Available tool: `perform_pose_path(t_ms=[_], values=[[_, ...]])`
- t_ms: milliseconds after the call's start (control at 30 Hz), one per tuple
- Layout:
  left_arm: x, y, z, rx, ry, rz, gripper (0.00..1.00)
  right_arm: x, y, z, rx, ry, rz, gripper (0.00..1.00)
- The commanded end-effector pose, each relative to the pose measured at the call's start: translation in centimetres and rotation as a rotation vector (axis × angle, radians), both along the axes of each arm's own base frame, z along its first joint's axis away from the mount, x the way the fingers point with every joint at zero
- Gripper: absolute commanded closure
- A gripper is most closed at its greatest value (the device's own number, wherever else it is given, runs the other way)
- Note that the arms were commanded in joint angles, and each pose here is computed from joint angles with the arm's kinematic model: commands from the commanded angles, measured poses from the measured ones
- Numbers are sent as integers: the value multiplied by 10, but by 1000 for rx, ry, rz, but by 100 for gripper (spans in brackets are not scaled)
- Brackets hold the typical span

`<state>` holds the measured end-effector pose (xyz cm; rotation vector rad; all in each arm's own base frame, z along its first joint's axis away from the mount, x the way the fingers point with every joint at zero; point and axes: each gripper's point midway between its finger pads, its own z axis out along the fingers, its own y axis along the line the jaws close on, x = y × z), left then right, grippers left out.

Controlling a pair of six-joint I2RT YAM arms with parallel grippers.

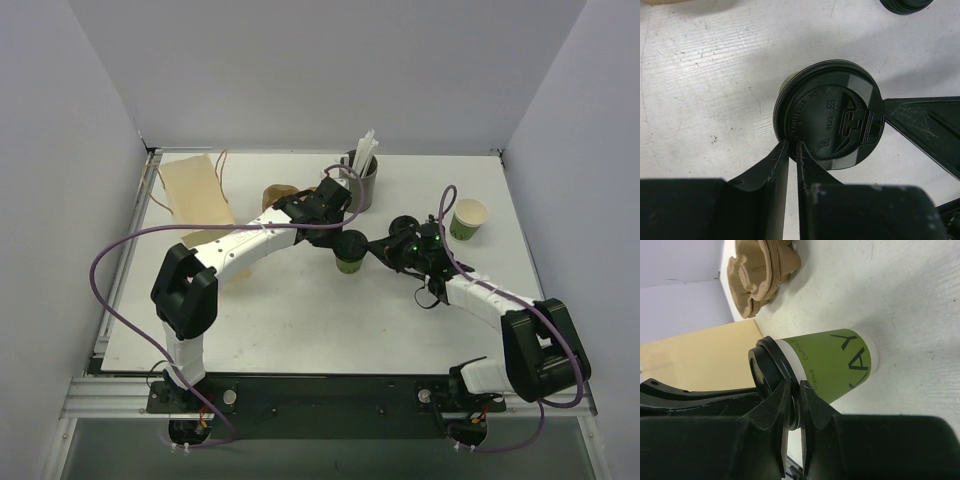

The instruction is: Pack the takeout coffee

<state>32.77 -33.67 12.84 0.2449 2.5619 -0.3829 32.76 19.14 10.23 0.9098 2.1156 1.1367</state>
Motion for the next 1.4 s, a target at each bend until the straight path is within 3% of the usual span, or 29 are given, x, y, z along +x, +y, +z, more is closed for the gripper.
perform_pose_path(t_ms=[0,167,700,1067,1267,1367], values=[[-50,25,-67,186,235,-72,81,-65,-30,-87,-343,356,67,100],[-51,25,-69,189,238,-72,81,-77,-31,-98,-459,425,126,100],[-55,31,-82,206,256,-69,81,-112,-32,-125,-645,515,222,100],[-43,39,-81,212,248,-57,80,-135,-21,-101,-606,461,262,94],[-33,34,-71,205,229,-86,77,-128,-20,-73,-587,407,236,81],[-30,30,-65,196,219,-103,76,-121,-19,-59,-586,383,225,80]])
